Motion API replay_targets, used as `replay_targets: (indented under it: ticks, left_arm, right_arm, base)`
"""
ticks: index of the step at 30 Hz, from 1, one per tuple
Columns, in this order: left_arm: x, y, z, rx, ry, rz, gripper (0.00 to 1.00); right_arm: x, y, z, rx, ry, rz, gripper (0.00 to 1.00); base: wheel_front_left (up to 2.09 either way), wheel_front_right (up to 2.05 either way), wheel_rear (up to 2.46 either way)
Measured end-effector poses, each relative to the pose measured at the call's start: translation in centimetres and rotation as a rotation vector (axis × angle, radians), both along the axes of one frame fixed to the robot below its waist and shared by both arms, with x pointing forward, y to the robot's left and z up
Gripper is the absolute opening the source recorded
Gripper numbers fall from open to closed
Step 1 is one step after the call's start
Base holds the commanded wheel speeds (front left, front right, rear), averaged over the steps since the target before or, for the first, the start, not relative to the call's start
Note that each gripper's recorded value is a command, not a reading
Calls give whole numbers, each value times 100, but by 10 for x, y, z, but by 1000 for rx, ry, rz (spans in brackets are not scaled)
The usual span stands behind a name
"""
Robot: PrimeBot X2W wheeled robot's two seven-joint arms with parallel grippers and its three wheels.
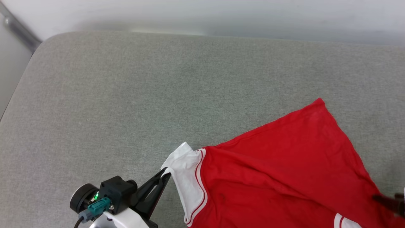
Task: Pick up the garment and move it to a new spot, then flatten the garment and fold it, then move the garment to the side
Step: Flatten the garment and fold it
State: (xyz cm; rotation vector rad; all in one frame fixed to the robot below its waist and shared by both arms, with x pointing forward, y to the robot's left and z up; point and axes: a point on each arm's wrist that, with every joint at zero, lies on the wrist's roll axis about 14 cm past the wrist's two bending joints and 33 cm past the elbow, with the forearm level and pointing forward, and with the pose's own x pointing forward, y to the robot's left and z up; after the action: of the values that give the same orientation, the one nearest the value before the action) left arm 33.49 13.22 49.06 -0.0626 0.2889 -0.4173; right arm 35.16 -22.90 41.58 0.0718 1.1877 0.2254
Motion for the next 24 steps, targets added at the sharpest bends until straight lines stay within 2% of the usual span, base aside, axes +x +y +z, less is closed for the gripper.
replay_targets:
  ticks: [10, 19, 24]
  left_arm:
    - [8, 6, -1, 2, 4, 30, 0]
    - [15, 12, -12, -3, 32, 61, 0]
    - [19, 15, -21, -6, 53, 81, 0]
  right_arm:
    - [95, 60, 46, 55, -187, 157, 100]
    - [149, 107, 16, 44, -121, 223, 100]
    - [166, 108, -12, -11, -62, 234, 100]
  base:
    - [0, 0, 0]
    - [0, 0, 0]
    - [0, 0, 0]
